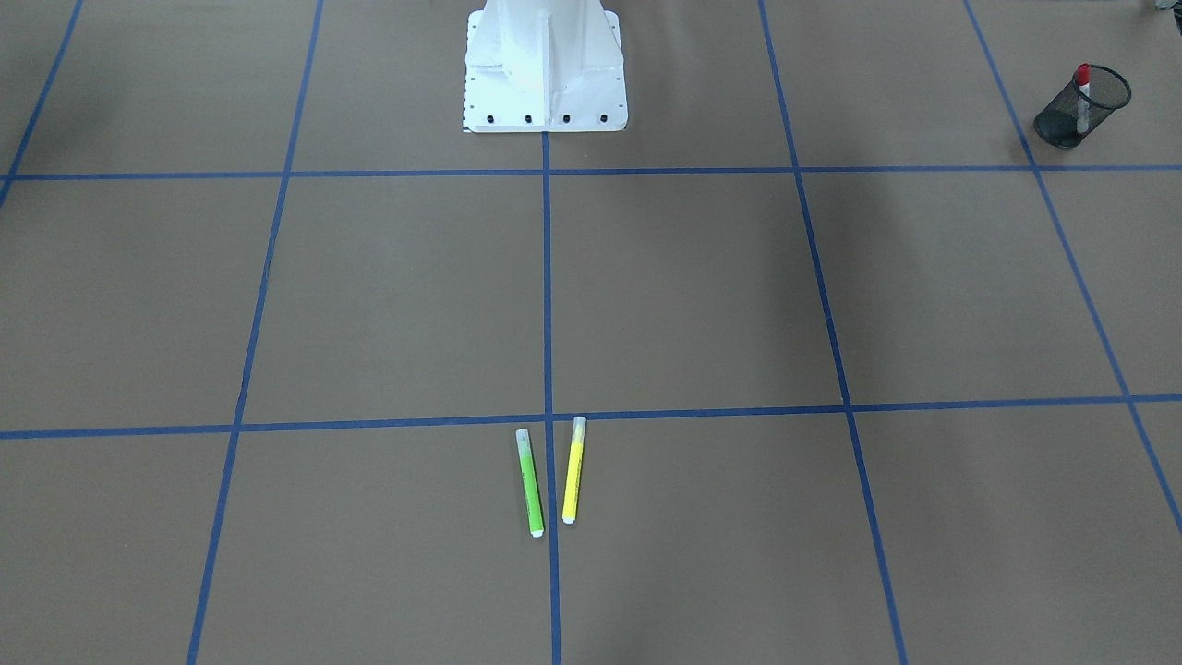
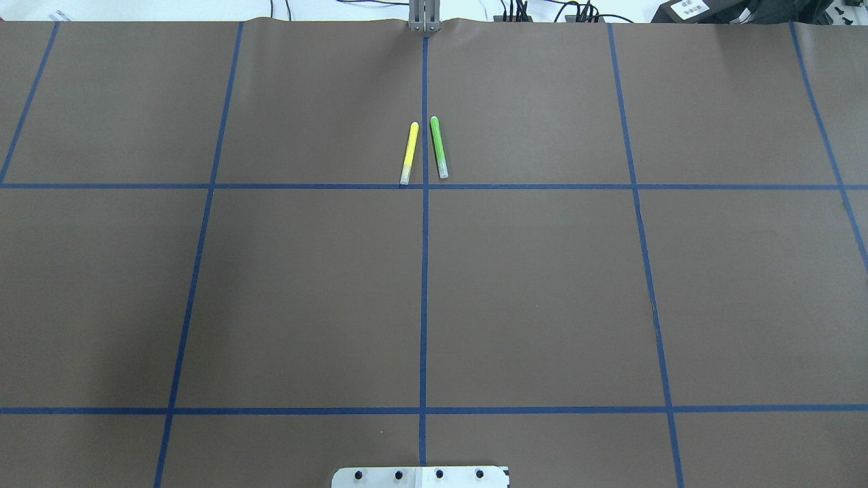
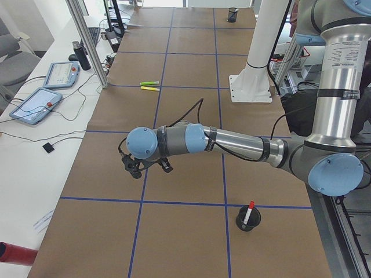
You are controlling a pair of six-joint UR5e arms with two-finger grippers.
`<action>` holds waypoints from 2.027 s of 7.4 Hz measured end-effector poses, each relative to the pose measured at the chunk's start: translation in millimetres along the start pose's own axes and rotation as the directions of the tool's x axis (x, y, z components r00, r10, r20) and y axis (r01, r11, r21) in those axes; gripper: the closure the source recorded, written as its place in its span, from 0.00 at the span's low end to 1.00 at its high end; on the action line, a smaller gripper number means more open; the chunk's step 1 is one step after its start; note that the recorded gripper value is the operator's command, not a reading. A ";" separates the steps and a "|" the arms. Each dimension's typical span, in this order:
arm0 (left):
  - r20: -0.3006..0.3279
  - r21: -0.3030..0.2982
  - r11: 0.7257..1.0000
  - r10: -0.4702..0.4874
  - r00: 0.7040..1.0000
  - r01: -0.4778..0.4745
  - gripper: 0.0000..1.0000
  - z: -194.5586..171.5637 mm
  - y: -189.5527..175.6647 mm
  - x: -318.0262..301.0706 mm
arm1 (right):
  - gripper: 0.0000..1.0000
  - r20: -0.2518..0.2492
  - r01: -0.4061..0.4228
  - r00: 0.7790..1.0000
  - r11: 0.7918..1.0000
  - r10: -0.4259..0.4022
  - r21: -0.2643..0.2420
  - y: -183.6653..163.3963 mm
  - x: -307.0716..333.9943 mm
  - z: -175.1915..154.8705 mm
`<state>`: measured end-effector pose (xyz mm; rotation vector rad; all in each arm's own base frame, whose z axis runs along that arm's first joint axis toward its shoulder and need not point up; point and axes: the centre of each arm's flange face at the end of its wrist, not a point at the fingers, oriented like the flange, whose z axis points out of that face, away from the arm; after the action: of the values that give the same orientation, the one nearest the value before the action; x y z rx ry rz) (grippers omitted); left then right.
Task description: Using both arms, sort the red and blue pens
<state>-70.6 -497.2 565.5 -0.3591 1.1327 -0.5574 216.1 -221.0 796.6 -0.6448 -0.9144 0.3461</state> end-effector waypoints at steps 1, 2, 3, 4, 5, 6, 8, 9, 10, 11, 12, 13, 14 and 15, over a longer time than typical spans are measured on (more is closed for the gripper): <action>0.076 0.056 0.996 0.065 0.995 -0.070 0.00 5.1 -3.1 -1.2 | 0.00 -0.015 0.019 1.000 0.995 -0.017 0.098 -13.9 -16.1 -16.0; 0.158 0.108 0.984 0.122 0.980 -0.140 0.00 10.9 -6.3 -0.2 | 0.00 -0.035 0.044 0.999 0.981 -0.038 0.187 -31.3 -38.9 -26.6; 0.240 0.155 0.965 0.173 0.955 -0.214 0.00 17.2 -9.8 2.3 | 0.00 -0.054 0.074 0.997 0.960 -0.061 0.271 -50.3 -67.5 -33.3; 0.311 0.197 0.937 0.218 0.925 -0.287 0.00 21.9 -12.7 3.5 | 0.00 -0.073 0.107 0.994 0.929 -0.087 0.355 -68.1 -101.1 -37.8; 0.351 0.218 0.913 0.257 0.900 -0.346 0.00 27.1 -13.2 3.7 | 0.00 -0.094 0.157 0.987 0.895 -0.130 0.418 -80.3 -139.4 -39.2; 0.379 0.209 0.893 0.302 0.875 -0.399 0.00 35.2 -12.5 4.8 | 0.00 -0.112 0.207 0.978 0.866 -0.174 0.456 -82.4 -180.0 -41.7; 0.457 0.137 0.835 0.425 0.782 -0.533 0.00 45.7 -12.3 -13.8 | 0.00 -0.103 0.265 0.964 0.838 -0.246 0.477 -75.8 -255.7 -49.8; 0.480 0.093 0.805 0.479 0.735 -0.585 0.00 48.0 -10.7 -27.6 | 0.00 -0.090 0.274 0.960 0.836 -0.263 0.475 -75.9 -281.8 -52.2; 0.485 0.060 0.787 0.515 0.707 -0.614 0.00 49.9 -8.0 -40.9 | 0.00 -0.084 0.279 0.958 0.835 -0.273 0.474 -76.7 -294.3 -53.5; 0.477 0.033 0.773 0.545 0.689 -0.634 0.00 51.6 -3.7 -52.1 | 0.00 -0.081 0.279 0.958 0.837 -0.274 0.471 -78.0 -295.7 -51.7; 0.459 0.017 0.762 0.569 0.682 -0.647 0.00 51.6 6.4 -59.6 | 0.00 -0.079 0.281 0.958 0.838 -0.277 0.468 -79.1 -294.7 -50.0; 0.443 0.020 0.756 0.580 0.684 -0.654 0.00 49.0 17.6 -57.6 | 0.00 -0.076 0.285 0.956 0.836 -0.284 0.469 -78.3 -295.9 -50.2; 0.435 0.029 0.755 0.580 0.688 -0.655 0.00 47.2 23.4 -52.1 | 0.00 -0.073 0.290 0.954 0.832 -0.291 0.473 -76.7 -298.2 -51.5; 0.431 0.035 0.751 0.584 0.688 -0.659 0.00 46.5 23.8 -45.2 | 0.00 -0.072 0.292 0.953 0.830 -0.294 0.476 -75.7 -298.7 -51.8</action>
<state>-36.2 -451.8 604.6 0.0995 0.7250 0.0339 87.8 -457.4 637.7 -0.0361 -0.8716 0.2830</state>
